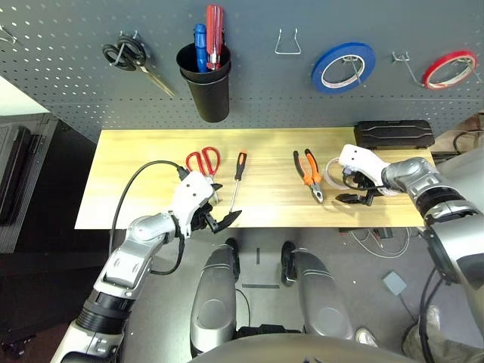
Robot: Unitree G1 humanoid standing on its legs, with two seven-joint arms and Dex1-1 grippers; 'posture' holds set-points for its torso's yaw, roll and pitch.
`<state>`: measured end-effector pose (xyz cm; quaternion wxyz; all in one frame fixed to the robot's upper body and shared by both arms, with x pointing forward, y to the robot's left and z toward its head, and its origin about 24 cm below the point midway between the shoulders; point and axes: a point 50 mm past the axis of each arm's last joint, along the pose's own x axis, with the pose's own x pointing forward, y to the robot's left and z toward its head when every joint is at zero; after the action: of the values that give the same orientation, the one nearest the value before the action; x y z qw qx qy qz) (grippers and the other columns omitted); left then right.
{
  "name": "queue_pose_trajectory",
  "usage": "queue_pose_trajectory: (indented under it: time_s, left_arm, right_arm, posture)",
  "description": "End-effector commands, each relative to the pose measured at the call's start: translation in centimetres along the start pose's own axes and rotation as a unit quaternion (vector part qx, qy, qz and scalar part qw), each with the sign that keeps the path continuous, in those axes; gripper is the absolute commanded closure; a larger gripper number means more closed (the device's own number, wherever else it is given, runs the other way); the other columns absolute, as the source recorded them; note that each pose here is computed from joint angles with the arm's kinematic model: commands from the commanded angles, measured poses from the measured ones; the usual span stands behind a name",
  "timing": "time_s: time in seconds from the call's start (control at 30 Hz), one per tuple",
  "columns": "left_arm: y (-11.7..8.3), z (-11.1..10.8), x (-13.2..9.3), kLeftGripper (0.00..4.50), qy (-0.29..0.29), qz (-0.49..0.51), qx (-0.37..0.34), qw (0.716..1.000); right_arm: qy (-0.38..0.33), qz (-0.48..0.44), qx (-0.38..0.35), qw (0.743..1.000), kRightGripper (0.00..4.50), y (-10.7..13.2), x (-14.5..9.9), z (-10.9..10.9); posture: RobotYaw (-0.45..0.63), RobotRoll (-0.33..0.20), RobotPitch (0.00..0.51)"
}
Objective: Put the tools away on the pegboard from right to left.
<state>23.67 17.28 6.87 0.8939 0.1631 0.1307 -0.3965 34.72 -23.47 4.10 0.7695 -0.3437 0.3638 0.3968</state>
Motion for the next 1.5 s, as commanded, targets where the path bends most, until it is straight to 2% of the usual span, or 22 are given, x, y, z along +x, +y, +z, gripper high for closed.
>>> queue_pose_trajectory:
  time_s: [0.03, 0.1, 0.43, 0.57, 0.83, 1.07, 1.37, 1.5]
  left_arm:
    - [-0.3, -0.4, -0.6, 0.02, 0.016, 0.008, -0.001, 1.0]
    - [-0.4, -0.4, -0.7, 0.0, 0.017, 0.011, -0.002, 1.0]
    - [-0.3, -0.1, -0.3, 0.0, 0.01, 0.014, -0.002, 1.0]
    - [-0.1, 0.3, 0.0, 0.0, -0.003, 0.009, 0.006, 1.0]
    - [0.4, 2.7, 0.1, 0.0, -0.09, 0.01, 0.018, 0.996]
    - [0.1, 4.7, -0.2, 0.0, -0.152, -0.017, 0.013, 0.988]
    - [-0.6, 8.3, -0.5, 0.0, -0.223, -0.062, 0.014, 0.973]
    - [-0.9, 9.3, -0.6, 0.0, -0.245, -0.086, 0.015, 0.966]
  right_arm:
    - [0.038, 0.003, 0.008, 0.999, 0.18, 0.6, 0.6, -1.1]
    - [0.048, 0.002, 0.009, 0.999, 0.56, 0.7, 0.7, -1.3]
    - [0.046, -0.038, 0.01, 0.998, 4.46, 0.0, 0.0, -1.8]
    - [0.029, -0.077, 0.007, 0.997, 4.46, -0.6, -0.8, -2.4]
    - [-0.017, -0.153, 0.027, 0.988, 4.46, -0.7, -2.2, -4.9]
    - [-0.067, -0.238, 0.048, 0.968, 4.46, -0.1, -2.9, -6.5]
    - [-0.145, -0.389, 0.061, 0.908, 4.46, 2.0, -4.1, -8.1]
    - [-0.15, -0.419, 0.068, 0.893, 4.46, 2.7, -4.3, -9.0]
  posture:
    - [0.32, 0.0, 0.355]
    - [0.33, 0.0, 0.354]
    - [0.32, 0.0, 0.337]
    - [0.3, 0.0, 0.321]
    - [0.27, 0.0, 0.287]
    - [0.26, 0.0, 0.265]
    - [0.25, 0.0, 0.244]
    - [0.24, 0.0, 0.237]
